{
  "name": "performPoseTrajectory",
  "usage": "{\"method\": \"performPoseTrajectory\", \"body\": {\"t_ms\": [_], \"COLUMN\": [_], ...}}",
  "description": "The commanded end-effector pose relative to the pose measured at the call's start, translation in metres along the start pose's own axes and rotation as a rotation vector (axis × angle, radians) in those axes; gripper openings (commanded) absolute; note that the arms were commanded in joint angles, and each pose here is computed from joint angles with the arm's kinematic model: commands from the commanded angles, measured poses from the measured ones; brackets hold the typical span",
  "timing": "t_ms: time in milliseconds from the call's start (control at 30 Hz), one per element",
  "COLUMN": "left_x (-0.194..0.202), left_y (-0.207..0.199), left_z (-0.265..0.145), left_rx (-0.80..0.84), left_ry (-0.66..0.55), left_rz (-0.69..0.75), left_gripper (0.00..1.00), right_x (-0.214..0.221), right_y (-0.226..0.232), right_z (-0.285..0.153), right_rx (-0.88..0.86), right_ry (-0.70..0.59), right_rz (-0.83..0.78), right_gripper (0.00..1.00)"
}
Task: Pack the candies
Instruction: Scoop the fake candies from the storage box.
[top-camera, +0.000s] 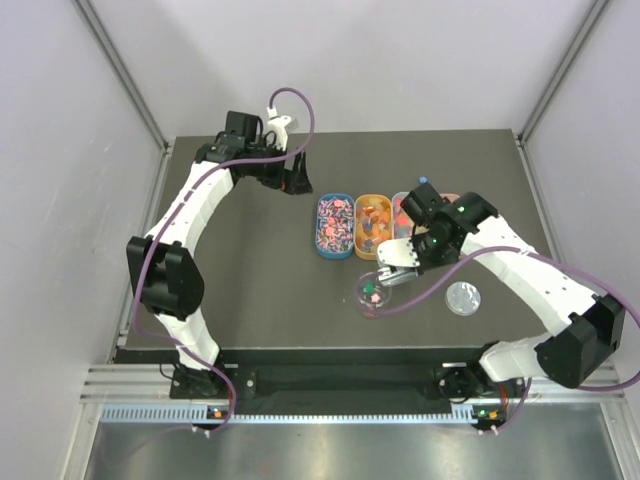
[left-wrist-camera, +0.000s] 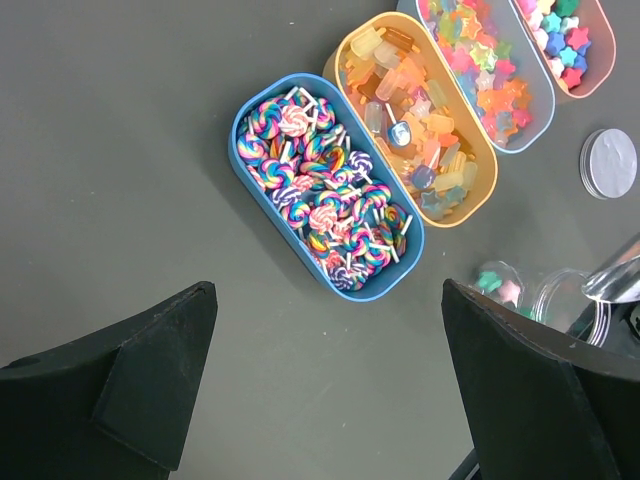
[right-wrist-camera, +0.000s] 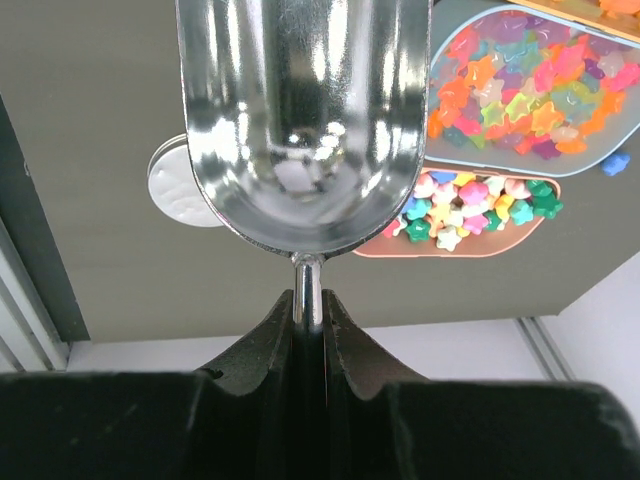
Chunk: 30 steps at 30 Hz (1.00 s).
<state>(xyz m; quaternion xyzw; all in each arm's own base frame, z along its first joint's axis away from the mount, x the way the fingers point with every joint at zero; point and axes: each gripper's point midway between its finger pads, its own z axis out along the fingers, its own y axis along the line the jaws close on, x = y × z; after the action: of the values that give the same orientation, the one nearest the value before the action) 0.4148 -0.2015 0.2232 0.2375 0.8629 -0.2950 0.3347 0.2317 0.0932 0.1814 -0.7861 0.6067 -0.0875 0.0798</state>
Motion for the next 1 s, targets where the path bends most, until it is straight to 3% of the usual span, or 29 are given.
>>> {"method": "performPoseTrajectory", "body": {"t_ms": [0, 133, 333, 467, 767, 967], "left_x": [-0.025, -0.029, -0.041, -0.053, -0.077, -0.086], "left_y": [-0.013, -0.014, -0.023, -0.036, -0.045, -0.046], "left_z": [-0.018, -0.020, -0.012, 0.005, 0.061, 0.096], "left_rx": [0.022, 0.019, 0.039, 0.085, 0.128, 0.116], "left_ry": [-0.092, -0.102, -0.119, -0.108, -0.119, -0.127], "left_rz": [0.045, 0.042, 0.061, 0.078, 0.083, 0.093], "left_gripper": [0.98, 0.98, 0.95, 0.92, 0.88, 0.88], "right_x": [0.011, 0.015, 0.018, 0.024, 0.055, 0.083], "right_y": [0.022, 0.024, 0.026, 0.022, -0.015, -0.018], "right_z": [-0.013, -0.018, -0.016, -0.004, 0.004, 0.018], "right_rx": [-0.080, -0.056, -0.126, -0.151, -0.172, -0.147], "right_ry": [0.060, 0.015, -0.163, -0.149, 0.002, 0.196], "right_rz": [-0.002, 0.115, 0.680, 0.965, 1.139, 1.131], "right_gripper": [0.00, 0.00, 0.00, 0.00, 0.00, 0.00]}}
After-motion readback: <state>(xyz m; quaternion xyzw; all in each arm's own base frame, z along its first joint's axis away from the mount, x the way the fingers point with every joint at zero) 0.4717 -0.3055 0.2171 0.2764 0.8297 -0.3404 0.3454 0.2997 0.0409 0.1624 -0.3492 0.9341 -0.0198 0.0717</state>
